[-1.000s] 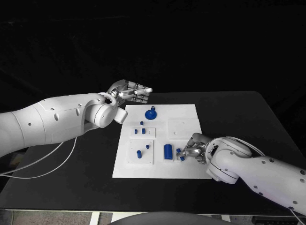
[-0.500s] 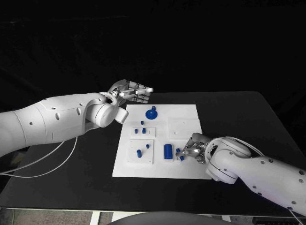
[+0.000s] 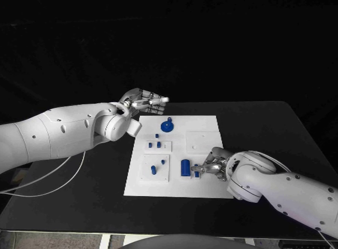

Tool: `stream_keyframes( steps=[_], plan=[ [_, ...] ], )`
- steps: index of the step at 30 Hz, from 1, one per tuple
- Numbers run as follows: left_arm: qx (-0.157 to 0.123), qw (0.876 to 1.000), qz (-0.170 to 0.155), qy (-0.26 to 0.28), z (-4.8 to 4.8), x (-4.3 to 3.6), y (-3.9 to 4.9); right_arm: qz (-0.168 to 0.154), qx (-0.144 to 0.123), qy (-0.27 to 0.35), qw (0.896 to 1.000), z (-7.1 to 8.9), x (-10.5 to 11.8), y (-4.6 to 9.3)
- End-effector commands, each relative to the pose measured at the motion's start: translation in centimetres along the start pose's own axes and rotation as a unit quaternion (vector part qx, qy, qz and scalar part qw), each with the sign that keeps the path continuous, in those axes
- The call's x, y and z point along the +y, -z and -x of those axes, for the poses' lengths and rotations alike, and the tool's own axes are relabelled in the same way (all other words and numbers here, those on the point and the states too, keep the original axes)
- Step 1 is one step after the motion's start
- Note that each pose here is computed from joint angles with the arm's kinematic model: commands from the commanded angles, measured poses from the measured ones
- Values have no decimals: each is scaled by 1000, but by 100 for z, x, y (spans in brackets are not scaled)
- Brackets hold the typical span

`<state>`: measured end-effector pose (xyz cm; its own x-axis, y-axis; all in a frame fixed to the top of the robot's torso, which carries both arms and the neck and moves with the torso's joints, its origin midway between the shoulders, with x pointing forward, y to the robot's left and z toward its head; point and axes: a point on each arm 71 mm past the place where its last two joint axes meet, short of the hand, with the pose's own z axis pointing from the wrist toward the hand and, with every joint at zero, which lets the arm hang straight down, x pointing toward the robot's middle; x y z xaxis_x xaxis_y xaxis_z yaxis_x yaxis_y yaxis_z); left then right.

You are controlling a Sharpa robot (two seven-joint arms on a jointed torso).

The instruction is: Assemble the parts on the task board

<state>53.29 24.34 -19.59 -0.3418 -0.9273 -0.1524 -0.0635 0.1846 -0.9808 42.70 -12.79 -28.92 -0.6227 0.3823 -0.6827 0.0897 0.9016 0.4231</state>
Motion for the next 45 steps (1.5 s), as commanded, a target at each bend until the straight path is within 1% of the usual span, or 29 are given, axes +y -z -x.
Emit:
stream_keyframes(
  steps=[1, 12, 20, 24, 27, 30, 32, 34, 36, 37, 39, 41, 45],
  plan=[
    [7, 1000, -3, 4, -17, -12, -2, 5, 12, 11, 1000, -42, 12, -1],
    [6, 1000, -3, 4, -13, -11, -2, 12, 7, 6, 1000, -23, -7, 17],
    [6, 1000, -3, 4, -8, -10, 1, 5, -4, 0, 1000, 25, -99, 8],
    [4, 1000, -4, 4, 0, -10, 1, 3, -20, -15, 1000, 85, -196, -2],
    [0, 1000, -5, 5, 22, -9, 0, 11, -37, -42, 998, 164, -288, 8],
    [-9, 1000, -8, 9, 57, -9, -3, 38, -57, -76, 995, 275, -323, 42],
    [-17, 1000, -11, 11, 81, -10, -9, 62, -71, -98, 991, 362, -329, 67],
    [-26, 999, -15, 15, 103, -13, -23, 92, -88, -124, 984, 481, -336, 87],
    [-34, 999, -18, 19, 120, -16, -46, 127, -104, -154, 974, 629, -350, 85],
    [-37, 999, -19, 20, 125, -17, -55, 137, -109, -165, 971, 680, -357, 80],
    [-45, 998, -21, 25, 145, -16, -82, 165, -120, -207, 957, 858, -383, 45],
    [-51, 998, -22, 28, 164, -12, -105, 182, -125, -245, 944, 1025, -424, -4],
    [-61, 997, -26, 31, 215, -3, -151, 202, -138, -314, 917, 1359, -551, -144]
  ],
)
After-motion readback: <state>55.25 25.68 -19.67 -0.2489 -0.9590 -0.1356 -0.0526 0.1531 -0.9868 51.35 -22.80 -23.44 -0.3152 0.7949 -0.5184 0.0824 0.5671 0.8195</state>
